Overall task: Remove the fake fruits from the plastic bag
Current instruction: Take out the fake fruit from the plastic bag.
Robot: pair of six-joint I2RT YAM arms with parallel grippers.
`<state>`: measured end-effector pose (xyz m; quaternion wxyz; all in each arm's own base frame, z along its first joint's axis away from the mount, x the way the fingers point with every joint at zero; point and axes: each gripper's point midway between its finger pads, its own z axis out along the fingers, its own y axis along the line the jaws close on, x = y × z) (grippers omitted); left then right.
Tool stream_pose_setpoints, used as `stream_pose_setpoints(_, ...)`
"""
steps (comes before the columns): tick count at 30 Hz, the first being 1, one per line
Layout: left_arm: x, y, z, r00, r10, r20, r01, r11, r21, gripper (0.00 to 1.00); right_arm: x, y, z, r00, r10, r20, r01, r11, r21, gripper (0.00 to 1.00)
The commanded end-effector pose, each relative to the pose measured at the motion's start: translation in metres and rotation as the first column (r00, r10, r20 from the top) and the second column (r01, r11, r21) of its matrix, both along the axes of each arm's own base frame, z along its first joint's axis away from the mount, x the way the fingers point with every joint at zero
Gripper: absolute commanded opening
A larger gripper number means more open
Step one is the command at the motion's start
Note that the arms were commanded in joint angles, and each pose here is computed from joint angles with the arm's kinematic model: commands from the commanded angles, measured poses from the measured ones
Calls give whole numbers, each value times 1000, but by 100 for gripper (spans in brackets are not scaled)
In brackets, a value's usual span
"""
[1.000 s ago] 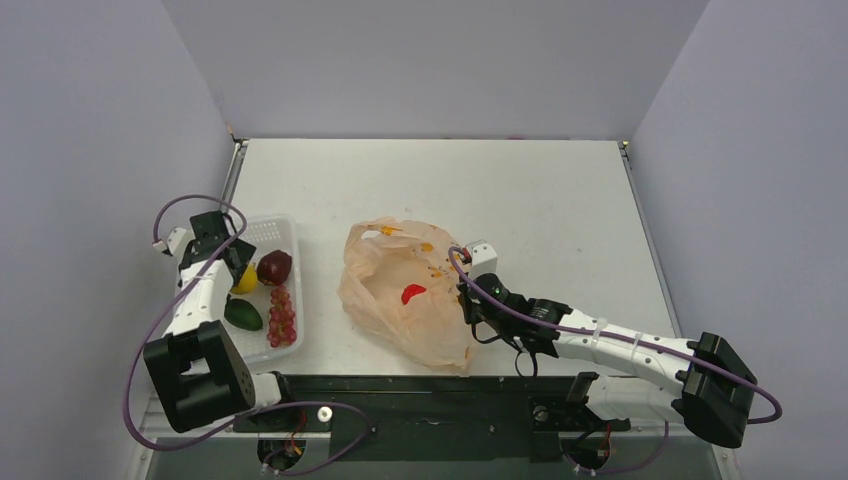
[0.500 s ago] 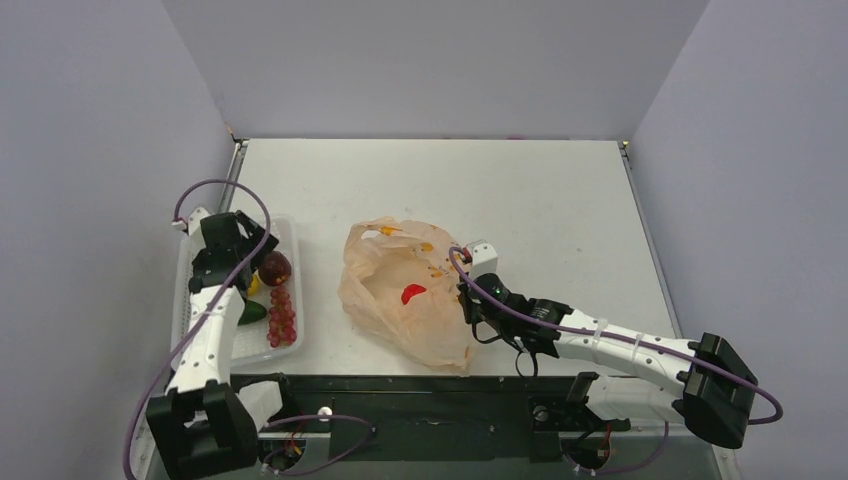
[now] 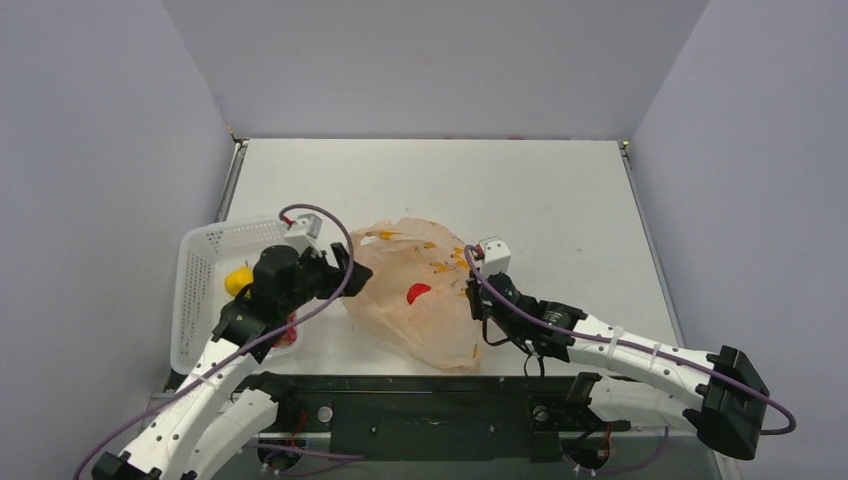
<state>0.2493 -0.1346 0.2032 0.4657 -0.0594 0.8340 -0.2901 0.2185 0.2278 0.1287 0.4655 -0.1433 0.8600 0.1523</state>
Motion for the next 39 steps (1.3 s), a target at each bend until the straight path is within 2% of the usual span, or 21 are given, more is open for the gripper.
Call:
stream_pose_setpoints(1,-30,-50,-10,985,-172,30,171,985,37,73,6,-16,7,996,-79,34,79,997,2,0)
stream_pose_setpoints(4,-43,-80,1,964,-244,108,242,970,31,70,4,-21,7,995,-89,34,89,996,6,0)
stream_pose_setpoints(8,-56,-110,5,936,-308,168,294,950,103,70,3,-27,6,994,-107,34,107,994,0,0)
stream_pose_setpoints(11,-48,-126,-10,947,-299,114,279,947,161,70,2,-30,6,993,-114,34,114,993,2,0)
stream_pose_setpoints(14,-32,-131,-17,969,-236,80,216,956,198,64,1,-31,10,993,-114,41,113,993,12,0)
stream_pose_setpoints(19,-5,-142,-46,983,-184,12,174,945,278,64,1,-29,11,994,-106,41,105,994,19,0)
stream_pose_setpoints(24,18,-151,-62,986,-159,-43,165,938,304,62,0,-30,12,994,-104,44,103,994,27,0)
stream_pose_setpoints(32,29,-172,-101,959,-232,-163,277,890,361,63,-1,-34,11,993,-110,48,109,994,27,0)
stream_pose_setpoints(37,16,-189,-102,925,-339,-175,378,872,310,66,-2,-35,10,993,-112,47,110,994,27,0)
stream_pose_setpoints(39,11,-192,-99,921,-359,-154,389,875,288,70,-2,-36,9,992,-113,47,112,993,26,0)
